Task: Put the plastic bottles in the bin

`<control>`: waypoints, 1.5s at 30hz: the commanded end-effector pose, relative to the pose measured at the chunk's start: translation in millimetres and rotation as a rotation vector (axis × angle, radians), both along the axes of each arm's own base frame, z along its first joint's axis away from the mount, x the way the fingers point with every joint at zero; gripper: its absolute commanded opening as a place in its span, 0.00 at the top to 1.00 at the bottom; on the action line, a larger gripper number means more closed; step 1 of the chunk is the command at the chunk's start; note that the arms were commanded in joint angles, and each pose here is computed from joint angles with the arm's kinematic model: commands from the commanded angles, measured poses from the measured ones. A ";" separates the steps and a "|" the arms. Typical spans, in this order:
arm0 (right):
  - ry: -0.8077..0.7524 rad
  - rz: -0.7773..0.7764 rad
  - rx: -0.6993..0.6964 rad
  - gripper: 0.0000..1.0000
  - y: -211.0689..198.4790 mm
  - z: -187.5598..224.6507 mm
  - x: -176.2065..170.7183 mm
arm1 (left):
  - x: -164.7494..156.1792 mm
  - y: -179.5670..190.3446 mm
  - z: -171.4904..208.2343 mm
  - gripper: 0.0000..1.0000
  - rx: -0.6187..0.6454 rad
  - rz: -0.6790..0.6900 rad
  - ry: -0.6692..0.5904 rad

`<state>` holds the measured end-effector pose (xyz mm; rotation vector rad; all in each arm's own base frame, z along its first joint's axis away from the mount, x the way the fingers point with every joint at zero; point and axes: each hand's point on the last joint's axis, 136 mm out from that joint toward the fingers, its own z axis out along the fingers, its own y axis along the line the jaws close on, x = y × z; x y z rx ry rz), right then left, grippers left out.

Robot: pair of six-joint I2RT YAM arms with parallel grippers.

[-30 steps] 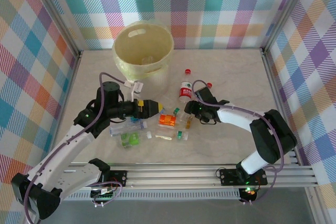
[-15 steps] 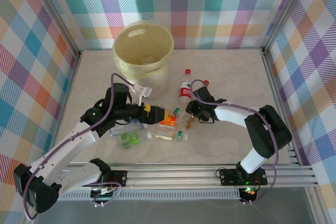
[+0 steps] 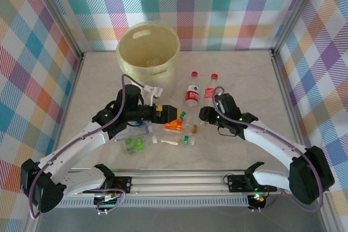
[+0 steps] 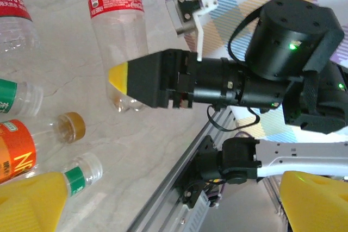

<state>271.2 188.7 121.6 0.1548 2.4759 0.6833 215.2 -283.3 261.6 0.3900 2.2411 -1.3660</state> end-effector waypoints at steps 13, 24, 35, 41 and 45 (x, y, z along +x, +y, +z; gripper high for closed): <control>-0.117 0.335 0.210 0.48 58.5 78.8 -41.8 | 25.6 -23.7 16.9 0.00 -0.173 0.102 0.108; -0.169 0.473 0.332 0.48 79.5 114.1 -67.3 | 34.8 -31.2 18.9 0.03 -0.206 0.126 0.172; -0.178 0.600 0.416 0.47 105.8 130.3 -86.2 | 34.9 -36.3 26.7 0.03 -0.236 0.096 0.154; -0.163 0.627 0.424 0.47 111.1 125.5 -91.1 | 37.2 -35.8 27.1 0.07 -0.237 0.110 0.156; -0.149 0.640 0.418 0.47 114.0 121.4 -93.2 | 38.1 -35.2 33.9 0.15 -0.255 0.117 0.145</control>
